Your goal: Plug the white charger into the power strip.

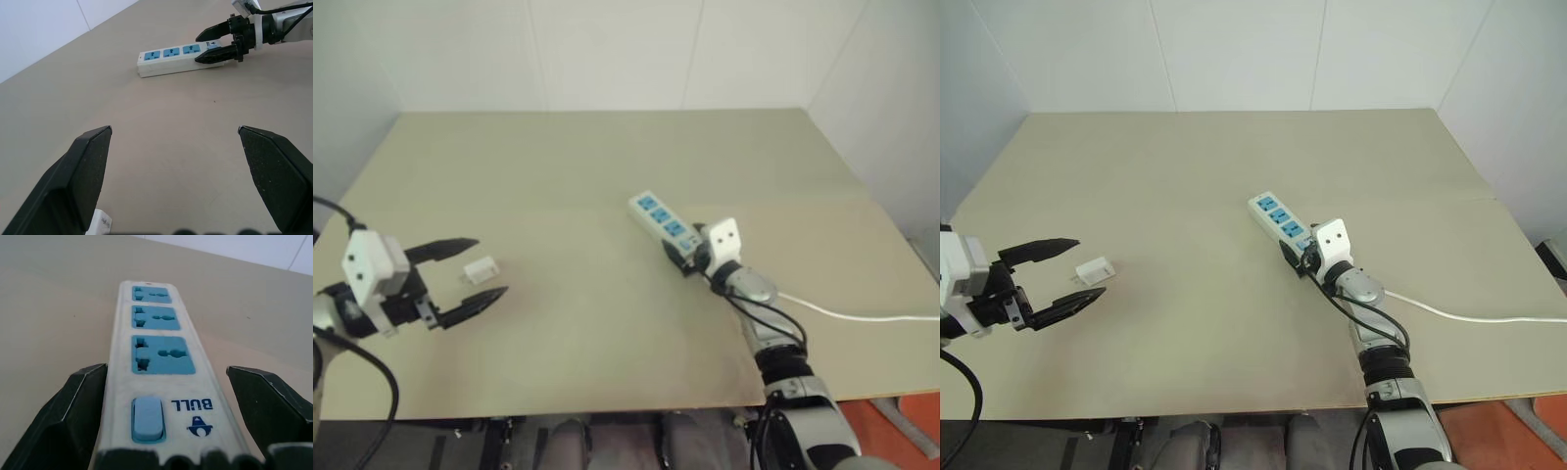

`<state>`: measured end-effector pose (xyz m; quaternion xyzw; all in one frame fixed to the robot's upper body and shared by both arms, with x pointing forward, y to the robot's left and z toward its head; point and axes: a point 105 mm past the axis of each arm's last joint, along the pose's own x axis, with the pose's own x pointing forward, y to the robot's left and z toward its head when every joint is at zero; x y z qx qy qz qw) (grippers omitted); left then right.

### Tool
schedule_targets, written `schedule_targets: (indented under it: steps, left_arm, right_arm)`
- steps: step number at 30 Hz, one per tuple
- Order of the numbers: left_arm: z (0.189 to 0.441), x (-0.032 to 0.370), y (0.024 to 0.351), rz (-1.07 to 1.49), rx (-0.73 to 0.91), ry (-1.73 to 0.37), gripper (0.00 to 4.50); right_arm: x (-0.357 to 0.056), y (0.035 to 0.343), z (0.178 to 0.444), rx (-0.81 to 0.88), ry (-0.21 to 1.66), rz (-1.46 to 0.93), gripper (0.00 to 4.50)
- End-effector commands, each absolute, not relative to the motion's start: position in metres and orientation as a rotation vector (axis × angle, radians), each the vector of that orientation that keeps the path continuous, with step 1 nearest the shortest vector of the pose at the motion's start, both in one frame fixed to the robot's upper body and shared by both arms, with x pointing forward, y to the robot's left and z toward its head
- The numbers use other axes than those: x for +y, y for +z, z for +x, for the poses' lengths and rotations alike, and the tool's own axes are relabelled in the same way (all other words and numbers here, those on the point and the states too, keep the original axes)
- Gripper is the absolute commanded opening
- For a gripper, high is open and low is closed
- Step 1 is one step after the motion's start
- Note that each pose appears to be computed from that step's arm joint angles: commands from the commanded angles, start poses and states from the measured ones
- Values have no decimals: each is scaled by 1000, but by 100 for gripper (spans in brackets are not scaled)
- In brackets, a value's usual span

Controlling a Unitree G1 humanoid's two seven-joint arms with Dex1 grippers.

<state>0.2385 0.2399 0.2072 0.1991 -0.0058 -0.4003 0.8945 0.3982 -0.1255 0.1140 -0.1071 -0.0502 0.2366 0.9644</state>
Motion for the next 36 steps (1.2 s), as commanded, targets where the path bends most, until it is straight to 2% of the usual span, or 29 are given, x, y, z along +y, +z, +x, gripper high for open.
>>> schedule_targets:
  steps: [1,5,25,36]
  left_arm:
    - [239,237,213,437,-45,-840,450]
    - [239,235,213,435,-45,-847,450]
    - [237,234,214,438,-44,-847,450]
    - [237,232,212,434,-43,-852,450]
  right_arm:
    - [-125,132,396,-173,474,-220,446]
    - [-126,133,396,-176,473,-212,446]
    - [-133,92,397,-9,504,-200,446]
    - [-137,106,400,-63,464,-183,446]
